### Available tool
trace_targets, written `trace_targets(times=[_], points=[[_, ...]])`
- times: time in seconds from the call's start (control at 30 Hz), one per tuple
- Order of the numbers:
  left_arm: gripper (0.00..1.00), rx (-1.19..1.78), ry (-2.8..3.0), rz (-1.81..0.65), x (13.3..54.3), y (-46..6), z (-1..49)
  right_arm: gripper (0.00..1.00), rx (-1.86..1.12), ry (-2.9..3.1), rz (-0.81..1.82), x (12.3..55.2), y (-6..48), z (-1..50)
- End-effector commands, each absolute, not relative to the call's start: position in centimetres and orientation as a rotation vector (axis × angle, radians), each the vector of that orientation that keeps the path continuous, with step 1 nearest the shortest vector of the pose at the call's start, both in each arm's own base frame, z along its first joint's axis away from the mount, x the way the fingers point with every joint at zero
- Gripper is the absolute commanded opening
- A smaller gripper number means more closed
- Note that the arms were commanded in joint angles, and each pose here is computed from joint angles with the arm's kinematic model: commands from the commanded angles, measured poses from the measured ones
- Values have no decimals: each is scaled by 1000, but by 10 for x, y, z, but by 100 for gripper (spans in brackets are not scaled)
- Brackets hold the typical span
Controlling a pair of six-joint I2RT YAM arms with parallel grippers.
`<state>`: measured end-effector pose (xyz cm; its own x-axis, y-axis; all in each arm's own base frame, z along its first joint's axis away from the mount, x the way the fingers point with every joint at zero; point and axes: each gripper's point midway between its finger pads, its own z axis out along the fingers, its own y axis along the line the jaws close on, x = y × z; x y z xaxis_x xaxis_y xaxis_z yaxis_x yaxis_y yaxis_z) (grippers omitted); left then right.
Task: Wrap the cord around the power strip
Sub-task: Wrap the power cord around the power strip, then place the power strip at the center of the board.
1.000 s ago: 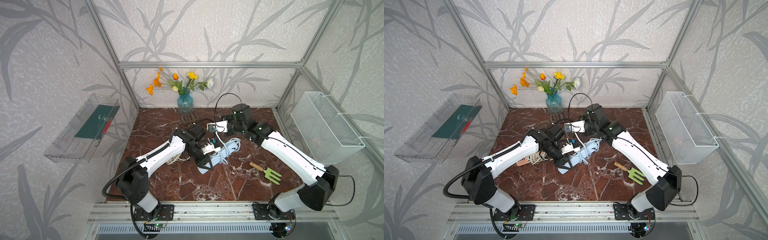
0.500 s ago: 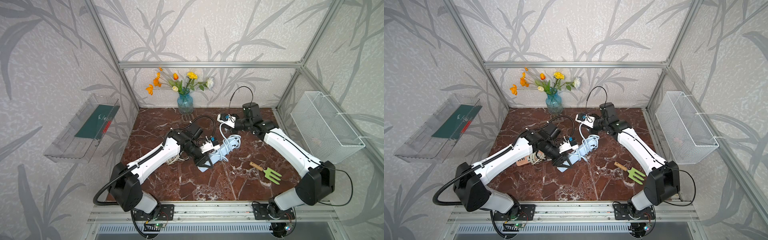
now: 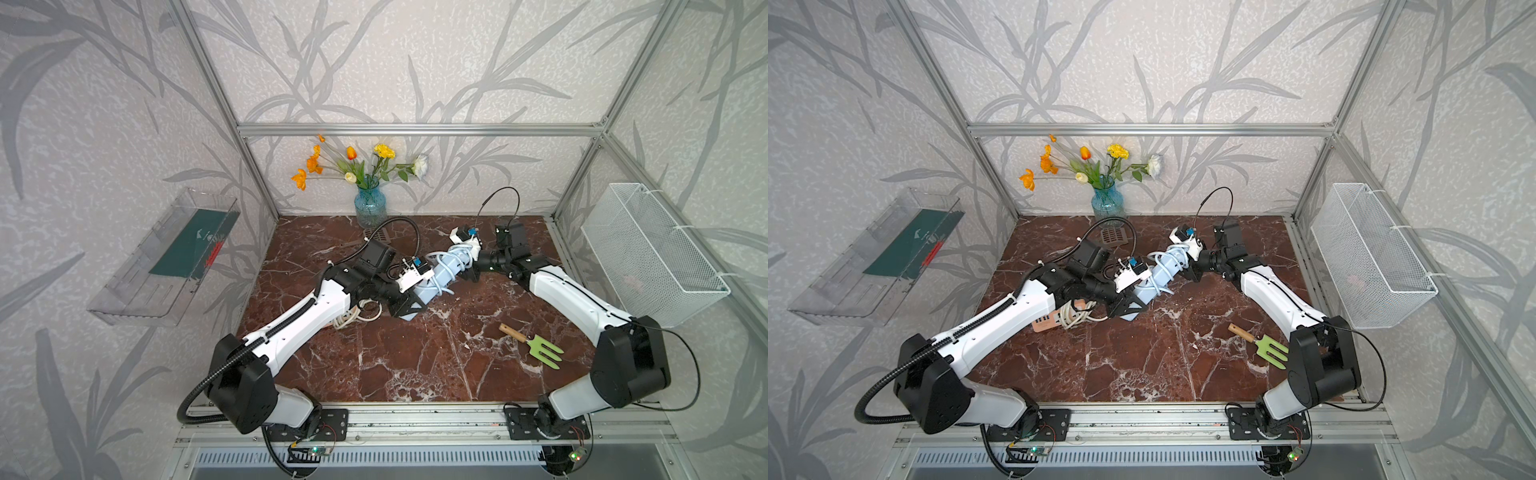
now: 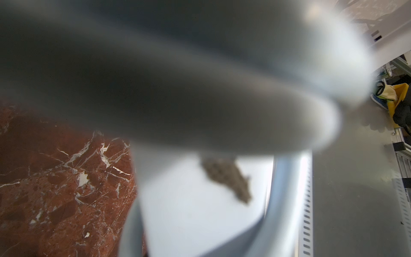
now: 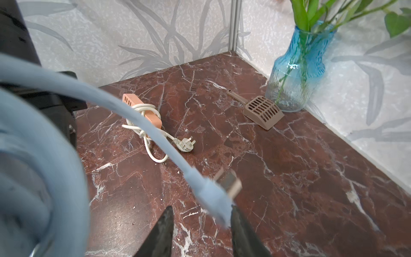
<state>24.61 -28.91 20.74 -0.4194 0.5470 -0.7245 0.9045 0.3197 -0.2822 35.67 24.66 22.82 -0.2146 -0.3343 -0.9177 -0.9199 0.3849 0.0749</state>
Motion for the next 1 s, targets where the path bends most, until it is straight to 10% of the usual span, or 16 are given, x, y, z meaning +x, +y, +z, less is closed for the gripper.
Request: trace_targets(times=[0.0, 0.97], points=[[0, 1142, 2025, -855, 282, -289, 221, 47, -995, 1730, 815, 353, 243, 245], [3, 1082, 2399, -1318, 279, -399, 110, 64, -193, 1890, 104, 349, 82, 237]])
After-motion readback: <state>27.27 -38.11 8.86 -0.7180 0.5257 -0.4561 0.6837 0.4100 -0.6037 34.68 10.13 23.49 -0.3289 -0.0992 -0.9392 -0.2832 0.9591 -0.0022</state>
